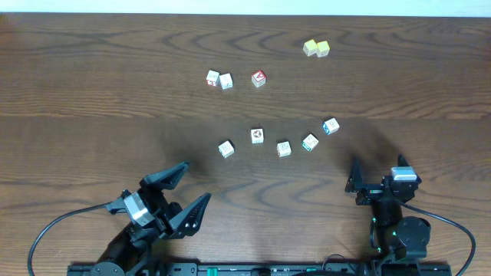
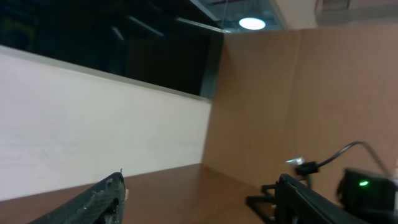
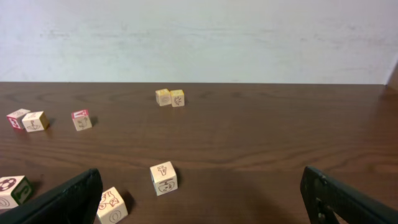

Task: Lift 5 blocks

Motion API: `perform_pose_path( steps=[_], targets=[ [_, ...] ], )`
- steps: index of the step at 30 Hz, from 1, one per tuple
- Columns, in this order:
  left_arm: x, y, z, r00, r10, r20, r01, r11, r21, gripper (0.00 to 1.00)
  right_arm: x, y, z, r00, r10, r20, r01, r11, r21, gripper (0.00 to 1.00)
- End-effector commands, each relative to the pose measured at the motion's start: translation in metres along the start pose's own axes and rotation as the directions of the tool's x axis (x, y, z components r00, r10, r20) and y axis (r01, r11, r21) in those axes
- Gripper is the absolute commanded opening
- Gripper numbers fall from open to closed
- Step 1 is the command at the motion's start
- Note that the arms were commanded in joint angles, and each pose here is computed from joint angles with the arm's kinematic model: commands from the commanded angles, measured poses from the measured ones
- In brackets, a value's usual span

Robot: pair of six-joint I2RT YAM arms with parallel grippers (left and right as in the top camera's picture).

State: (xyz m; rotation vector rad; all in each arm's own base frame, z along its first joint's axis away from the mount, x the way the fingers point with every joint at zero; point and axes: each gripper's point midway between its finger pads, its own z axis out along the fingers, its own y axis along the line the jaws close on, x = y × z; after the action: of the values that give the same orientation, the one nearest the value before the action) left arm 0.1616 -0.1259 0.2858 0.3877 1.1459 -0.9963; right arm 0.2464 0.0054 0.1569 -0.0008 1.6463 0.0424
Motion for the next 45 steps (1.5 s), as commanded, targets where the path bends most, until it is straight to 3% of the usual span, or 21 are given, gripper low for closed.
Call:
perform_pose_path(
  steps=[1,5,8,12,16,19,21,24,28,29,31,35,38,42,45],
  targets=[
    [-0.018,-0.017,0.003,0.997,-0.083,-0.001,0.083,0.995,0.047,0.77,0.0,-0.005,0.0,1.0,0.004,0.0,-0.004,1.0,0.024,0.99],
    [-0.037,-0.014,0.015,0.997,-0.047,-0.062,0.045,0.999,-0.03,0.77,0.0,-0.005,0.0,1.0,0.004,0.0,-0.004,1.0,0.024,0.99],
    [-0.043,-0.005,0.026,0.975,-0.031,-0.222,0.004,0.992,-0.122,0.77,0.0,-0.005,0.0,1.0,0.004,0.0,-0.004,1.0,0.024,0.99],
    [-0.029,0.017,0.032,0.834,-0.249,-0.493,0.097,0.945,-0.314,0.78,0.0,-0.005,0.0,1.0,0.004,0.0,-0.004,1.0,0.024,0.99],
    [-0.016,0.014,0.042,0.685,-0.438,-0.582,0.276,0.895,-0.349,0.78,0.0,-0.005,0.0,1.0,0.004,0.0,-0.004,1.0,0.024,0.99],
    [-0.019,0.007,0.061,0.674,-0.421,-0.607,0.358,0.905,-0.231,0.78,0.0,-0.005,0.0,1.0,0.004,0.0,-0.004,1.0,0.024,0.99],
    [-0.015,0.016,0.066,0.638,-0.486,-0.597,0.384,0.873,-0.301,0.77,0.0,-0.005,0.0,1.0,0.004,0.0,-0.004,1.0,0.024,0.99],
    [0.006,0.035,0.058,0.582,-0.558,-0.591,0.302,0.823,-0.48,0.77,0.0,-0.005,0.0,1.0,0.004,0.0,-0.004,1.0,0.024,0.99],
    [0.051,0.044,0.025,0.449,-0.683,-0.576,0.11,0.682,-0.723,0.78,0.0,-0.005,0.0,1.0,0.004,0.0,-0.004,1.0,0.024,0.99],
    [0.064,0.048,0.013,0.422,-0.729,-0.539,0.033,0.607,-0.794,0.78,0.0,-0.005,0.0,1.0,0.004,0.0,-0.004,1.0,0.024,0.99],
    [0.076,0.058,-0.002,0.436,-0.763,-0.478,-0.093,0.49,-0.867,0.78,0.0,-0.005,0.0,1.0,0.004,0.0,-0.004,1.0,0.024,0.99],
    [0.093,0.078,-0.006,0.505,-0.731,-0.459,-0.259,0.378,-0.889,0.78,0.0,-0.005,0.0,1.0,0.004,0.0,-0.004,1.0,0.024,0.99],
    [0.111,0.084,0.007,0.506,-0.751,-0.424,-0.245,0.346,-0.906,0.78,0.0,-0.005,0.0,1.0,0.004,0.0,-0.004,1.0,0.024,0.99],
    [0.134,0.093,0.025,0.495,-0.759,-0.424,-0.236,0.352,-0.906,0.78,0.0,-0.005,0.0,1.0,0.004,0.0,-0.004,1.0,0.024,0.99],
    [0.15,0.099,0.026,0.445,-0.76,-0.474,-0.28,0.385,-0.879,0.78,0.0,-0.005,0.0,1.0,0.004,0.0,-0.004,1.0,0.024,0.99]
  ],
)
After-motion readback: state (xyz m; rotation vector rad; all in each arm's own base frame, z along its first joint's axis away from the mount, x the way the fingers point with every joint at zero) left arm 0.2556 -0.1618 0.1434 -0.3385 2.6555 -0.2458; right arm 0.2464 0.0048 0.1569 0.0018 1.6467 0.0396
